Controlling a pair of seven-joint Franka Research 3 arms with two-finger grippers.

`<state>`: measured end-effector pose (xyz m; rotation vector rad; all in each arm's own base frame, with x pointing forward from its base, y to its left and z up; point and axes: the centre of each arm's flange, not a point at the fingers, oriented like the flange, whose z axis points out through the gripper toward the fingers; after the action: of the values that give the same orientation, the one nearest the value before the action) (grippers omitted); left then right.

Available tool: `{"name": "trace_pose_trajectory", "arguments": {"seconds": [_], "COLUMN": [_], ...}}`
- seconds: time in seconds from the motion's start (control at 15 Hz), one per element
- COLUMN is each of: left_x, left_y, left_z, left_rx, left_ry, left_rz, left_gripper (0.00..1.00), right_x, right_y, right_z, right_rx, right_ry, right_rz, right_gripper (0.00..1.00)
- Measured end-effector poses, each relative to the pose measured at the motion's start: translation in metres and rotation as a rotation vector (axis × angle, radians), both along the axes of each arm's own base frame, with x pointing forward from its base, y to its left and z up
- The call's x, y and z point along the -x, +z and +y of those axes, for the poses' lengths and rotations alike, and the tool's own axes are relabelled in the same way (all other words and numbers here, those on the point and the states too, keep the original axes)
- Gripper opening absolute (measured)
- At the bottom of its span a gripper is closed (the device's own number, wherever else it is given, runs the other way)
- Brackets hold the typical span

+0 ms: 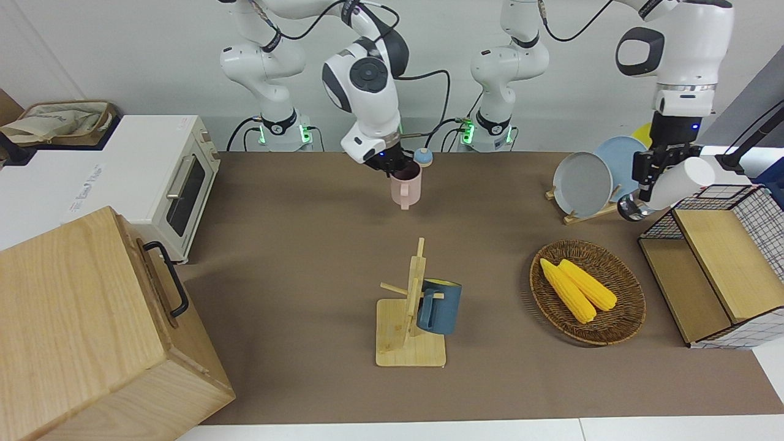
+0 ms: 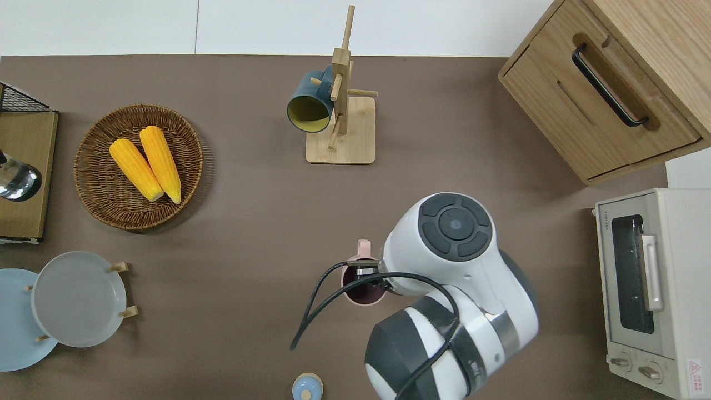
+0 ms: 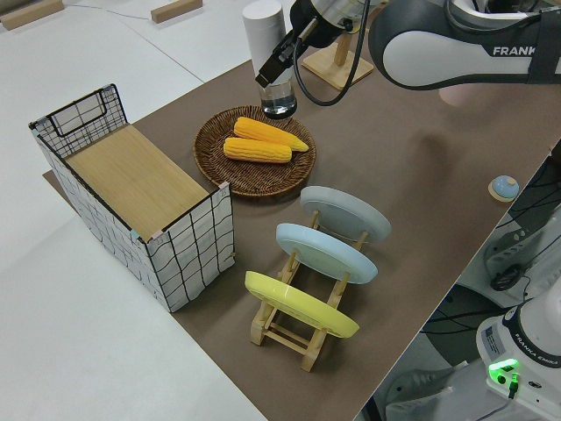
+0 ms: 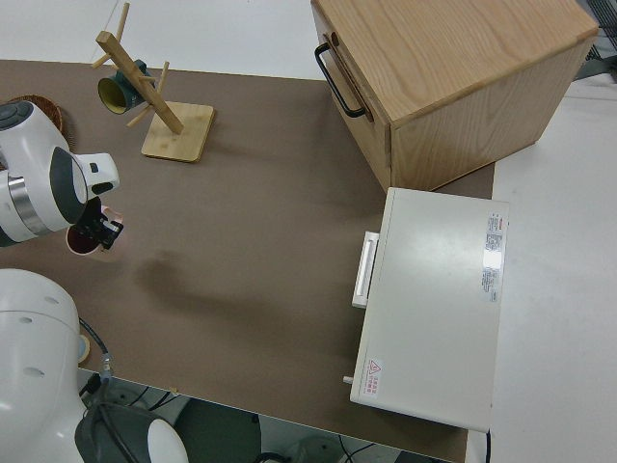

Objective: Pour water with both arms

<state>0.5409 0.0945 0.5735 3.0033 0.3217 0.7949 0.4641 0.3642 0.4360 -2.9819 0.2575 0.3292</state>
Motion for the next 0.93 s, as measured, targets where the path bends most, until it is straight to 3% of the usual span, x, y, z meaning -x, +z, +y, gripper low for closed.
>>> {"name": "trace_pose_trajectory", "arguments": {"seconds": [0.33,0.4,0.6,0.73,0.93], "left_x": [0.015,0.019,0.026,0.031,0.036], "left_y": [-0.017,-0.021,-0.041,-0.063,-0.081], "left_z": [-0.034,-0.039,-0.053,-0.064,-0.080], "left_rx": [0.011,0.013,0.008,0.002,-0.002], "left_ry": [-0.012,-0.014,-0.027,-0.044,-0.067], "left_rz": [0.035,0.043,0.047,0.059,0.088], "left_gripper": [0.64,0.64,0.64,0.64,0.64], "right_x": [0.017,0.014,-0.014,-0.029,-0.034], "right_y": [-0.053,-0.056,-0.051,-0.064,-0.090], "right_z": [0.068,0.080,0.111,0.117,0.126], "right_rx": [-0.016,-0.031,-0.091,-0.117,-0.140], "right_ry": [-0.092,-0.102,-0.148,-0.170,-0.186], "right_rz": [0.035,0.039,0.042,0.044,0.040], "right_gripper": [0.05,0.05,0.05,0.05,0.05]}}
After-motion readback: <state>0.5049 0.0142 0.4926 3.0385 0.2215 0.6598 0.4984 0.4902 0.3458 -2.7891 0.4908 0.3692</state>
